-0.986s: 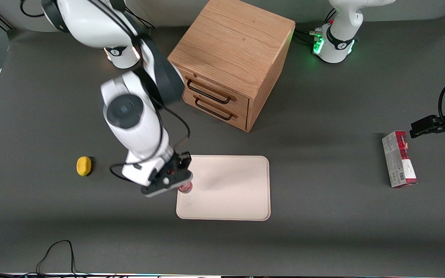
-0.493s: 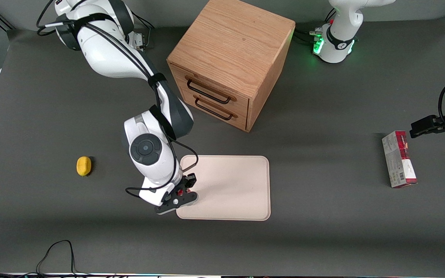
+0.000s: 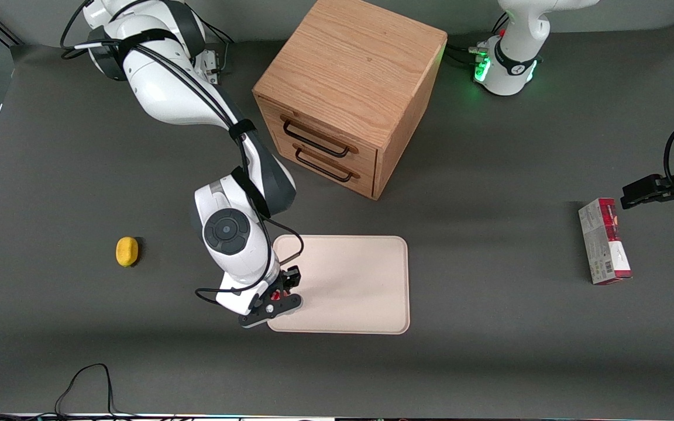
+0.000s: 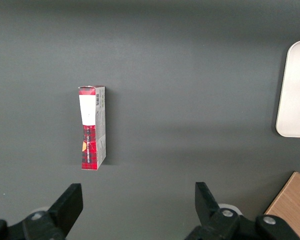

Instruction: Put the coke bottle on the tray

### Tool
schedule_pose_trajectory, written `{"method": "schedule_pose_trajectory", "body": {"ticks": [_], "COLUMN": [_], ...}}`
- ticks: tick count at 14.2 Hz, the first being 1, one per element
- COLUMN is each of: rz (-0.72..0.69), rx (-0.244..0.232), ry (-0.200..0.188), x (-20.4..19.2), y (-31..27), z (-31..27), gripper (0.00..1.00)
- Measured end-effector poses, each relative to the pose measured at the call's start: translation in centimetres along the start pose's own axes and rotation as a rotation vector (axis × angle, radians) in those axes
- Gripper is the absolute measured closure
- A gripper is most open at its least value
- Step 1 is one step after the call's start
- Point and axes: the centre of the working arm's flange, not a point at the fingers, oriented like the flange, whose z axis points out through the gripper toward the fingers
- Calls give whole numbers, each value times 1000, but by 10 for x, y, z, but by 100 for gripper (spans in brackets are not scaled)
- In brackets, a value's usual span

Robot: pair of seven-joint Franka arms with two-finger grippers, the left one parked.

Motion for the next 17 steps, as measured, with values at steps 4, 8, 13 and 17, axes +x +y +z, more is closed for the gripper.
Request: {"method": "schedule_pose_trajectory", "body": {"ticks": [4,8,13,17], "rz": [1,7,25,106], "rx": [3,12,22,13], "ry": [-11,-39,-87,-120], "x": [-1,-16,-59,-98], "y": [1,9,31,98], "z": [-37,-140,-251,-281], "gripper": [0,0,0,0]}}
